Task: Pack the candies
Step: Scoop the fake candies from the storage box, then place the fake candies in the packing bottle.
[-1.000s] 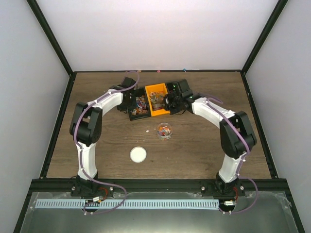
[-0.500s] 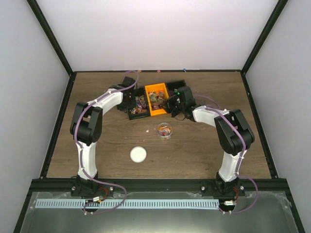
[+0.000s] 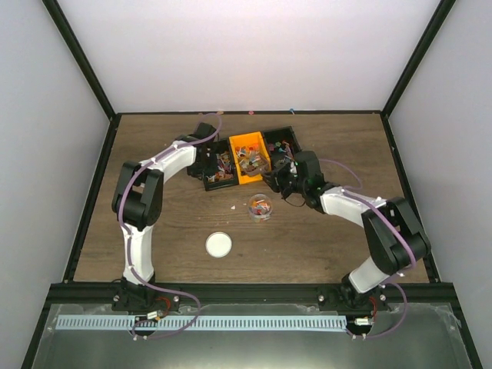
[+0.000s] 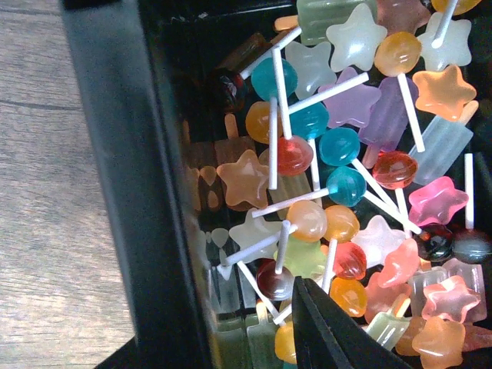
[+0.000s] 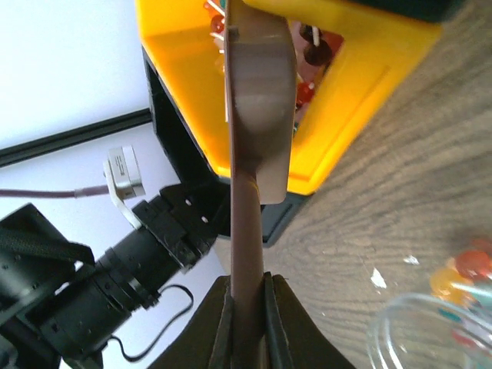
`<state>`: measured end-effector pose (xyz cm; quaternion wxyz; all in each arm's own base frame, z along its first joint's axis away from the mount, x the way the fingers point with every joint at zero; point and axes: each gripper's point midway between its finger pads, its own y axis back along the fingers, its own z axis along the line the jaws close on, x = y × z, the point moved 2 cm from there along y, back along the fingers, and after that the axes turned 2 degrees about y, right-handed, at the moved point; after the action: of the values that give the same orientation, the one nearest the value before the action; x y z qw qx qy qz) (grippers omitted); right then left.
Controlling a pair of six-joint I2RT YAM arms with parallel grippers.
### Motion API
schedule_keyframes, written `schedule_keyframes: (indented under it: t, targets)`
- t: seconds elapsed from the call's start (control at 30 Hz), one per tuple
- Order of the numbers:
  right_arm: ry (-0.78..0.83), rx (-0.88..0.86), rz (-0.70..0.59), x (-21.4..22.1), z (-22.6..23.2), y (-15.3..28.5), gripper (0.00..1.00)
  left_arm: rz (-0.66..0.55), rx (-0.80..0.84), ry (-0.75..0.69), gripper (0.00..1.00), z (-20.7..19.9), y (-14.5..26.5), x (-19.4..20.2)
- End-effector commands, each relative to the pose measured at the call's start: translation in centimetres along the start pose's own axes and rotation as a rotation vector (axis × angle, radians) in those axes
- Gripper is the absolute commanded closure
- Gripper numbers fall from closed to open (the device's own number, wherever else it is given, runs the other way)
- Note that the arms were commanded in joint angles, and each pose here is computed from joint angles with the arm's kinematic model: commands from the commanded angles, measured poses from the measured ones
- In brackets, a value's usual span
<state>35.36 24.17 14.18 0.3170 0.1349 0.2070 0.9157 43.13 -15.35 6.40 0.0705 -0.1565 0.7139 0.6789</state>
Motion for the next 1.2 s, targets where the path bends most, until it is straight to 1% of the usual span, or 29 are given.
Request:
schedule_keyframes:
  t: [0.0,0.43,0.57,0.73,0.83,1.03,1.17]
  targets:
    - [0.055,-0.05,-0.011,0.5,0.5,1.6,0.99,-0.022,0.025,-0.001,0.66,-0.6,1.3,-0.8]
    - [0.166,-0.227,-0.026,1.3,0.7,4.9,0.99,-0.071,0.067,0.004,0.64,-0.9,3.5,-1.5]
    - [0.196,-0.245,-0.023,1.6,0.8,5.7,0.99,-0.082,0.075,0.006,0.64,-1.0,3.9,-1.7]
    - [0.222,-0.281,-0.015,2.5,0.5,7.2,0.99,-0.089,0.082,0.008,0.61,-1.0,4.3,-2.0]
    - [0.258,-0.261,-0.002,3.2,-0.1,8.2,0.99,-0.098,0.084,0.007,0.61,-1.0,4.7,-2.2]
    - [0.316,-0.275,0.012,5.3,-1.7,11.2,0.99,-0.106,0.084,0.013,0.6,-0.4,4.9,-2.0]
    - [0.347,-0.275,0.001,6.4,-2.4,13.3,0.99,-0.099,0.088,0.017,0.6,-0.4,4.4,-1.8]
